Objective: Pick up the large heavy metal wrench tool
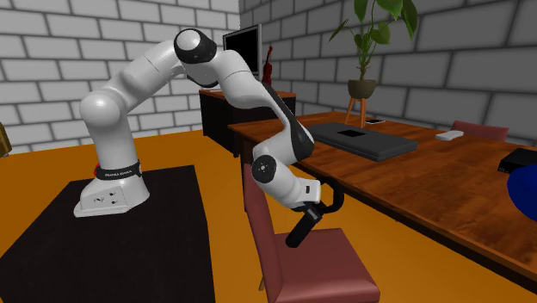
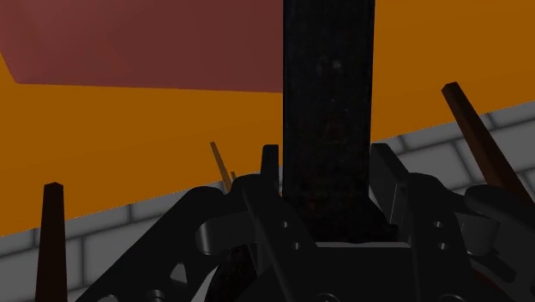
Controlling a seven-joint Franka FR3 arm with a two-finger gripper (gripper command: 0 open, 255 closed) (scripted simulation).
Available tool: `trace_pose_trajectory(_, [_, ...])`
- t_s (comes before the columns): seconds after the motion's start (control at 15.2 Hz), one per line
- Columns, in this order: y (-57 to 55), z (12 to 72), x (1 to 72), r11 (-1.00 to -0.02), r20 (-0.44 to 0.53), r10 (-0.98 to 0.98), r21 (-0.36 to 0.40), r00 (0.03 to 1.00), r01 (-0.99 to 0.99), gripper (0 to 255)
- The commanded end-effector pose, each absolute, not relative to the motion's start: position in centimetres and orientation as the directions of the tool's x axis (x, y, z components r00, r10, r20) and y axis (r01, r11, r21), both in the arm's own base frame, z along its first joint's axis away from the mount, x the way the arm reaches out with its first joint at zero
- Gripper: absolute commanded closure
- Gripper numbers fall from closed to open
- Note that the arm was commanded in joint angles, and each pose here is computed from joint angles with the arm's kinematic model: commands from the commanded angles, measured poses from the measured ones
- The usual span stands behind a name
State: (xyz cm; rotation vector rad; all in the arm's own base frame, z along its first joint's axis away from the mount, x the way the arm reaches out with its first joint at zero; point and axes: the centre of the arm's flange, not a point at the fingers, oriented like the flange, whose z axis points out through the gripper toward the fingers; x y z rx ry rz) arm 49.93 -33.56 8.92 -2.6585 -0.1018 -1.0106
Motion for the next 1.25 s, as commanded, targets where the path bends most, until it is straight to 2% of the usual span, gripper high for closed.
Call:
trace_pose_trajectory(0.0, [-33.6, 8.8, 49.9, -0.954, 0.658, -0.038, -0.248, 0.752, 0.168, 255])
trace_pose_trajectory(1.19, [-33.6, 16.8, 49.9, -0.954, 0.658, -0.038, -0.248, 0.752, 0.168, 255])
